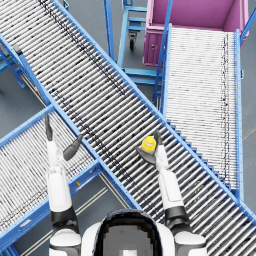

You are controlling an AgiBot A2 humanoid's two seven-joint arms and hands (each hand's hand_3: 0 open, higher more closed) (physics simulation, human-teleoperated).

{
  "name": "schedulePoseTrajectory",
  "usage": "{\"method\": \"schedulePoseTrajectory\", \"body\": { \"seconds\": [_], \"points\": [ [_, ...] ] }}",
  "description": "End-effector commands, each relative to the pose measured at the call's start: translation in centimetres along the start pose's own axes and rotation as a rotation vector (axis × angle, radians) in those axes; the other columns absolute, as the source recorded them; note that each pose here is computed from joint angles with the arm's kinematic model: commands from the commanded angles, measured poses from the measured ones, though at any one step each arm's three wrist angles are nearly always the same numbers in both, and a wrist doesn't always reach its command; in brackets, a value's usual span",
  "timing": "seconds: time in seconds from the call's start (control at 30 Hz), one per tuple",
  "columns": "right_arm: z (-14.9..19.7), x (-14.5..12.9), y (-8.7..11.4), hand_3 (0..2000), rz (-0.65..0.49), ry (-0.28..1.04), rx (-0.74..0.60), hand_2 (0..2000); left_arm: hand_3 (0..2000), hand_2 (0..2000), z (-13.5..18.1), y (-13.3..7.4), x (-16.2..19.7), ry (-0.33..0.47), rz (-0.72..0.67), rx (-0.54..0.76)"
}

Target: Pick up the oil and place it on the left assembly line, put the cola on the right, and keep Sprite still

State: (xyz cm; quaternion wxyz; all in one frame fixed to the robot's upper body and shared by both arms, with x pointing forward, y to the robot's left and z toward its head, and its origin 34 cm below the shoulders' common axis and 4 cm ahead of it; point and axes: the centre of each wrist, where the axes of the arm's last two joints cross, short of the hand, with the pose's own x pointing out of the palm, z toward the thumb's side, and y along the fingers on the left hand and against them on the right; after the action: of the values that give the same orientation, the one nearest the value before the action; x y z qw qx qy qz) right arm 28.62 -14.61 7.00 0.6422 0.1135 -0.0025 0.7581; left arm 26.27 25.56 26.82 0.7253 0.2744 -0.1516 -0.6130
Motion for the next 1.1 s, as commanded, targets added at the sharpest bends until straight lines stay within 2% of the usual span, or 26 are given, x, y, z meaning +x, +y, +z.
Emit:
{"method": "schedulePoseTrajectory", "body": {
  "seconds": [0.03,0.07,0.2,0.3,0.43,0.57,0.73,0.77,0.8,0.9,0.93,1.03,1.07,1.1],
  "points": [
    [1.6,0.7,-0.7,327,0.02,0.001,-0.049,1361,0,0,0.0,0.3,-0.5,0.005,0.019,0.004],
    [1.9,0.7,-0.7,653,0.039,0.002,-0.056,2000,0,0,0.0,0.3,-0.3,0.003,0.011,0.004],
    [2.2,0.5,-0.9,1960,0.029,0.012,-0.053,2000,0,0,0.0,-0.1,-0.1,-0.001,0.006,-0.002],
    [3.1,0.8,-1.1,2000,-0.02,0.014,-0.08,2000,0,0,-0.3,-0.2,-0.1,-0.002,0.007,-0.013],
    [7.5,0.9,-0.9,2000,-0.03,-0.008,-0.24,2000,0,0,0.1,-0.1,-0.1,-0.002,0.009,0.004],
    [10.6,1.2,-0.3,2000,0.186,0.016,-0.365,2000,0,0,0.4,-0.2,0.2,-0.006,-0.003,0.012],
    [15.4,2.6,0.3,2000,0.293,0.035,-0.53,2000,0,0,0.0,-0.4,1.2,-0.018,-0.039,-0.004],
    [16.2,2.7,0.3,2000,0.402,0.253,-0.504,2000,0,0,0.0,-0.5,1.5,-0.022,-0.05,-0.006],
    [17.0,3.2,0.3,2000,0.342,0.088,-0.569,2000,0,0,0.0,-0.5,1.7,-0.024,-0.057,-0.004],
    [19.4,4.5,0.1,2000,0.379,0.086,-0.647,2000,0,0,-0.1,-1.0,2.8,-0.036,-0.095,-0.016],
    [20.1,4.8,0.1,2000,0.416,0.159,-0.649,2000,0,0,-0.5,-1.3,3.2,-0.04,-0.114,-0.031],
    [21.3,5.8,0.3,2000,0.424,0.116,-0.701,2000,0,0,-1.9,-2.2,4.7,-0.051,-0.172,-0.096],
    [21.4,5.6,0.3,2000,0.575,0.543,-0.603,2000,0,0,-2.0,-2.6,5.5,-0.058,-0.205,-0.104],
    [21.7,6.3,0.3,2000,0.48,0.218,-0.693,2000,0,0,-2.0,-3.2,6.3,-0.065,-0.239,-0.111]
  ]
}}
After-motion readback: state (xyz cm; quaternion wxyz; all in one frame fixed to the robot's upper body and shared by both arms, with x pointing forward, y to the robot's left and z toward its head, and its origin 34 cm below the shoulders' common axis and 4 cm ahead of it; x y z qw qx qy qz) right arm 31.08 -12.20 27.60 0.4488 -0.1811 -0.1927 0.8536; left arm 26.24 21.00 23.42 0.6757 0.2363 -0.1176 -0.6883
